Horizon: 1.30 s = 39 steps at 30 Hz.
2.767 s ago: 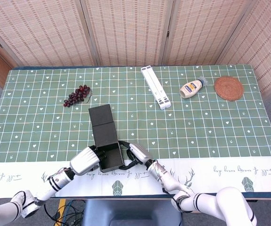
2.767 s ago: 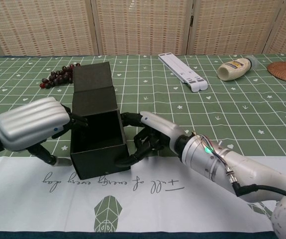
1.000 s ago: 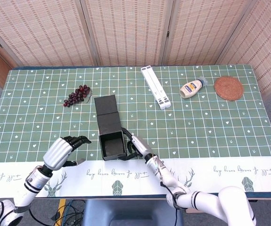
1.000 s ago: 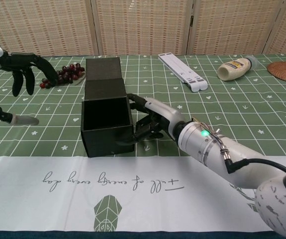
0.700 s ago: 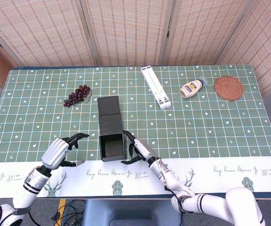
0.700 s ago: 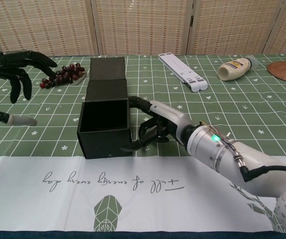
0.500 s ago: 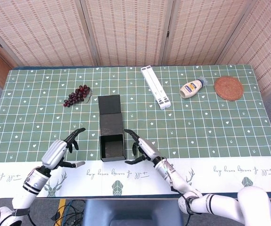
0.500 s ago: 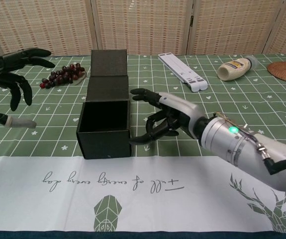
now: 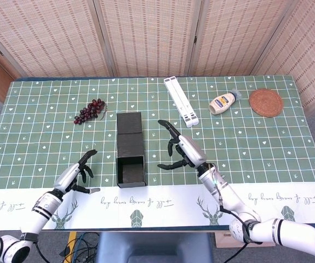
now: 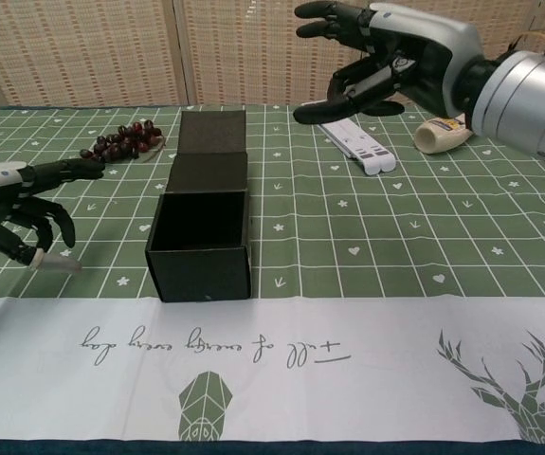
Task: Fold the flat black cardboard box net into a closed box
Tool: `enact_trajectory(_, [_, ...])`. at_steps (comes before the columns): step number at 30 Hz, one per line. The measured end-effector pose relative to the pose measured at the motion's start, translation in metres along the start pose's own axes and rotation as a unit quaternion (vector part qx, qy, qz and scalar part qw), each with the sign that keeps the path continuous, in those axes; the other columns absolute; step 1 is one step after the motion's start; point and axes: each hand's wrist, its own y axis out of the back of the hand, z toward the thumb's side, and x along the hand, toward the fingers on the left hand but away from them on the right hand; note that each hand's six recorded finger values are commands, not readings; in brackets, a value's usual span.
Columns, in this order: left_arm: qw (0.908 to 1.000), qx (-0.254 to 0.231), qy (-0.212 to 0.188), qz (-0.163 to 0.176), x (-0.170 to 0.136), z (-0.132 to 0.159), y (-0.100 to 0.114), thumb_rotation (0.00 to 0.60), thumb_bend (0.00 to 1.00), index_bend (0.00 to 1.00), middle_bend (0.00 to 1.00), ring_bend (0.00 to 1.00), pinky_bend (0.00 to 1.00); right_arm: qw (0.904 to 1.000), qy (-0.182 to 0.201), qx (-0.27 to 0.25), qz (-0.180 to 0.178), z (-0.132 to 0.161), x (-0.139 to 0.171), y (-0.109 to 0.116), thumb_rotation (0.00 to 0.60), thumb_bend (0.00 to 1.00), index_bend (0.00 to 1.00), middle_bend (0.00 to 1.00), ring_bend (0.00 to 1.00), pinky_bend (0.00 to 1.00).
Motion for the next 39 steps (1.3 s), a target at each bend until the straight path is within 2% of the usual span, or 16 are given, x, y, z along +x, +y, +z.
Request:
enact_trajectory(9, [0.9976, -0.061, 0.032, -0.012, 0.025, -0.012, -0.017, 0.600, 0.11, 0.00, 0.00, 0.47, 0.62, 0.9999, -0.003, 0.004, -0.012, -0.002, 0.009, 0.011, 0.600, 0.08, 0.00, 0.00, 0.65, 0.95])
enact_trajectory(28, [0.9954, -0.089, 0.011, -0.033, 0.047, 0.008, -0.049, 0.600, 0.11, 0.00, 0.00, 0.47, 0.63, 0.9997, -0.010, -0.007, -0.023, -0.013, 0.021, 0.020, 0.600, 0.08, 0.00, 0.00, 0.65, 0.95])
enact_trajectory(39, [0.9933, -0.113, 0.011, -0.022, 0.053, 0.014, -0.059, 0.600, 0.11, 0.00, 0.00, 0.50, 0.63, 0.9993, -0.023, -0.012, -0.026, -0.025, 0.026, 0.022, 0.600, 0.08, 0.00, 0.00, 0.65, 0.95])
